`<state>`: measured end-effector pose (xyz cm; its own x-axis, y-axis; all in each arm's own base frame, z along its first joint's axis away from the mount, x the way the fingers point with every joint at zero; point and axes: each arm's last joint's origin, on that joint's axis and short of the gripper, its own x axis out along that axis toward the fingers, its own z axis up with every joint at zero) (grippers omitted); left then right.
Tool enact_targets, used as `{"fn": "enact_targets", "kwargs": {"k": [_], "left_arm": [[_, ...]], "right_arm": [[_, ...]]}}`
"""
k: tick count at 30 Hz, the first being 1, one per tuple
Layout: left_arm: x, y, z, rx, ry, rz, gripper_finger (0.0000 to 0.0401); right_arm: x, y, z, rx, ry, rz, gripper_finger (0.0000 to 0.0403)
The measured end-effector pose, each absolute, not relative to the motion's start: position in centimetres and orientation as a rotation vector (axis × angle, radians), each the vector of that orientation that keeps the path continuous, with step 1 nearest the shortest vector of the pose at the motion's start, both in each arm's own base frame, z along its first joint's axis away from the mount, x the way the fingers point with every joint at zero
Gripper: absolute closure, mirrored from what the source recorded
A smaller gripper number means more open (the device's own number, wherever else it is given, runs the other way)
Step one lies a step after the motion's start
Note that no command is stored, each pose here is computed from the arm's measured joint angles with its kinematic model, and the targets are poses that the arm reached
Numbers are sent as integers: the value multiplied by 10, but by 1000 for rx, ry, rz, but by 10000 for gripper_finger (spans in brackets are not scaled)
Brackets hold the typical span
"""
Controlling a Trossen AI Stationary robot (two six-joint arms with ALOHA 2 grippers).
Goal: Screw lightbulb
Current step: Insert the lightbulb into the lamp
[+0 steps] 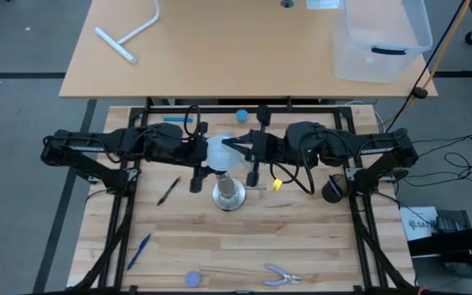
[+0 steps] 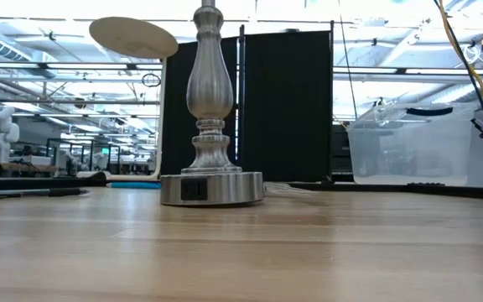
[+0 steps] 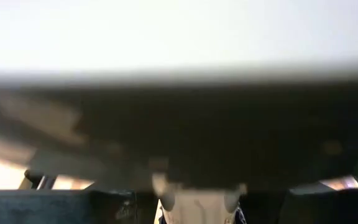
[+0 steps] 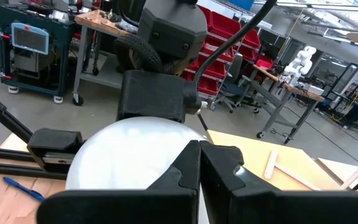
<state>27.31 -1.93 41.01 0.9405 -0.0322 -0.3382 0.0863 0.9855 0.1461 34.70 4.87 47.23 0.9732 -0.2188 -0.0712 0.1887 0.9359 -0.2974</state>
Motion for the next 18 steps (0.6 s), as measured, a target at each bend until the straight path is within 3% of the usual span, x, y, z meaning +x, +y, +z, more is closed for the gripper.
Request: {"fn": "enact_targets", "kwargs": {"k": [13, 18], "left_arm": [[274, -20, 414, 177, 297, -82, 220], [270, -20, 416, 177, 291, -82, 187]], "right_arm": [[347, 49, 472, -295, 101, -208, 403], [347, 49, 472, -294, 101, -210, 403]]}}
